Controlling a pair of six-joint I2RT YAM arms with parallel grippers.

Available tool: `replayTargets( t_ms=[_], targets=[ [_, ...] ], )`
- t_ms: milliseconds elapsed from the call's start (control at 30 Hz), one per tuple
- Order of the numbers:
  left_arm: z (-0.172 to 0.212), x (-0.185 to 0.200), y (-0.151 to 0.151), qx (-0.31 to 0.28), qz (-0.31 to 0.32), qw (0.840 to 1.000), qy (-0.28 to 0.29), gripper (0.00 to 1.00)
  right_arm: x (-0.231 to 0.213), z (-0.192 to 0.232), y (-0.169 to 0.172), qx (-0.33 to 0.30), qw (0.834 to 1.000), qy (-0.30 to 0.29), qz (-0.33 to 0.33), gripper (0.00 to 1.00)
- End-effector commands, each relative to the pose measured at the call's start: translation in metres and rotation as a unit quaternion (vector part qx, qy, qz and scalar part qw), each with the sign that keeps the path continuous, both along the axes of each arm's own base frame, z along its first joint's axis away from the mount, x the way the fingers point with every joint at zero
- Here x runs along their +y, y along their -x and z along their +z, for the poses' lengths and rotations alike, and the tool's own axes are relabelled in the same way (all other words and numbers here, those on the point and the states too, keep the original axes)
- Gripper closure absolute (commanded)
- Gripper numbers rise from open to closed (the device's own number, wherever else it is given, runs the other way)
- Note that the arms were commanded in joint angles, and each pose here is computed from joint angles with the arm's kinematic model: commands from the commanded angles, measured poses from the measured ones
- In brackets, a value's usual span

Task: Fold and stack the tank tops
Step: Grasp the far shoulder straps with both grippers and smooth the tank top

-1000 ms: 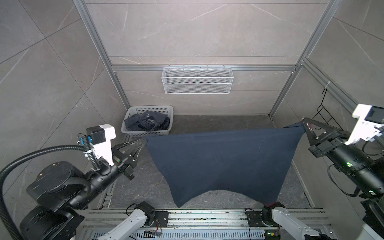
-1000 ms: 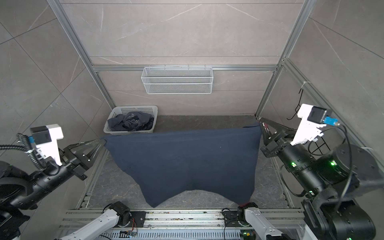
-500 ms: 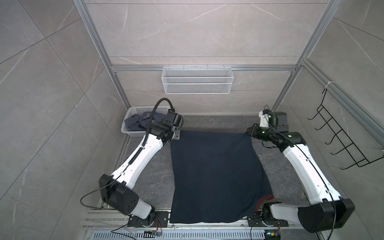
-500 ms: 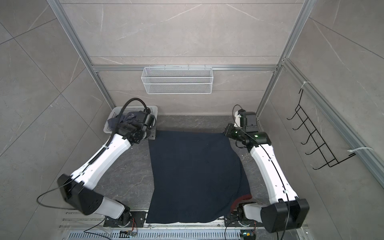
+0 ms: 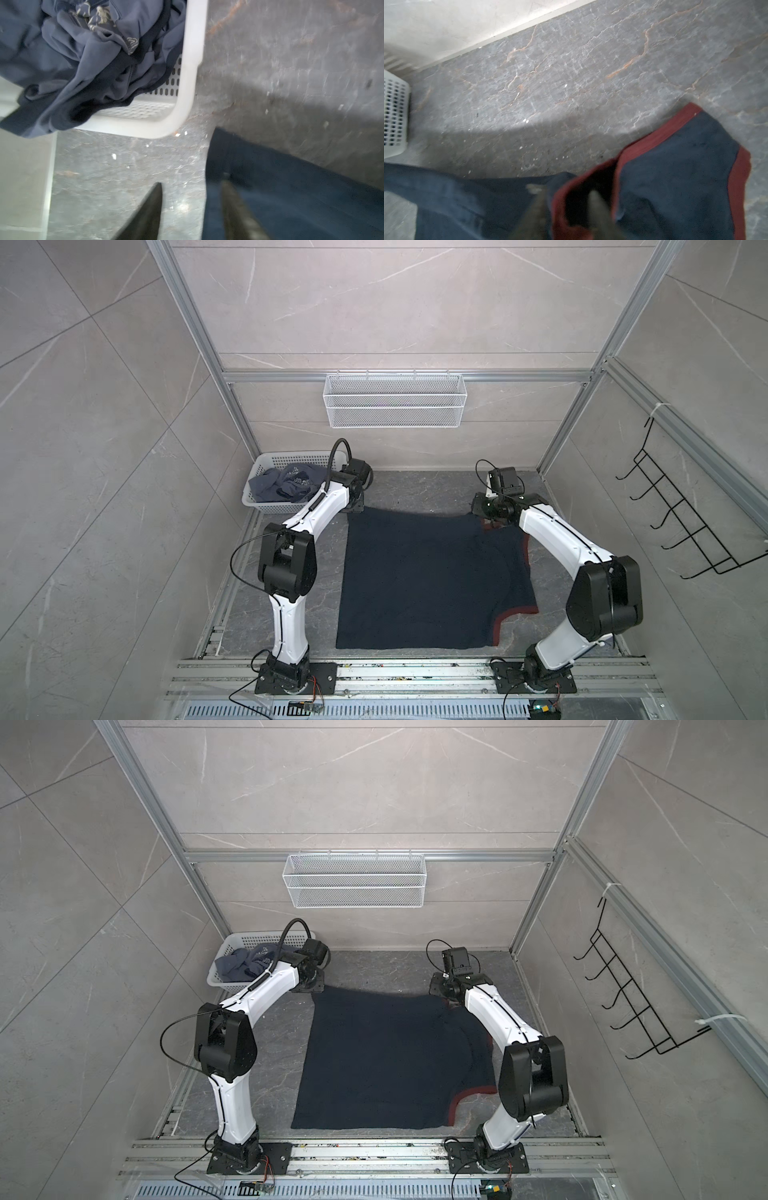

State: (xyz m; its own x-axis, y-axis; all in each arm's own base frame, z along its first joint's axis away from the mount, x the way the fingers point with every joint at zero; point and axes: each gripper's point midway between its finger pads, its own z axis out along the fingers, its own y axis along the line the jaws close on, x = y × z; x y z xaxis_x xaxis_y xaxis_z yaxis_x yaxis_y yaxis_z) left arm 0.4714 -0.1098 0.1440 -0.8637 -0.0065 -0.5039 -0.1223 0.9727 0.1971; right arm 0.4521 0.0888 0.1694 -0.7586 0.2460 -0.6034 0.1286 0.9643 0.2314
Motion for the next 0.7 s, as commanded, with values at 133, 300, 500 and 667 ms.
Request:
replayTargets(
  t_ms=[133, 300, 500, 667],
  targets=[
    [0.08, 0.002, 0.025, -0.079, 0.021, 0.996, 0.032, 0.21, -0.032, 0.036, 0.011, -0.021, 0.997, 0.05, -0.05, 0.18],
    [0.072, -0.063, 0.055, -0.077, -0.077, 0.984, 0.143, 0.21, -0.062, 0.02, 0.042, 0.01, 0.996, 0.021, -0.091, 0.17],
    [-0.006, -0.124, 0.063, -0.004, -0.126, 0.967, 0.221, 0.22, -0.092, -0.034, 0.058, 0.062, 0.988, -0.002, -0.139, 0.18],
    [-0.062, -0.135, 0.049, 0.024, -0.119, 0.966, 0.228, 0.22, -0.107, -0.066, 0.047, 0.086, 0.982, -0.031, -0.164, 0.18]
  ],
)
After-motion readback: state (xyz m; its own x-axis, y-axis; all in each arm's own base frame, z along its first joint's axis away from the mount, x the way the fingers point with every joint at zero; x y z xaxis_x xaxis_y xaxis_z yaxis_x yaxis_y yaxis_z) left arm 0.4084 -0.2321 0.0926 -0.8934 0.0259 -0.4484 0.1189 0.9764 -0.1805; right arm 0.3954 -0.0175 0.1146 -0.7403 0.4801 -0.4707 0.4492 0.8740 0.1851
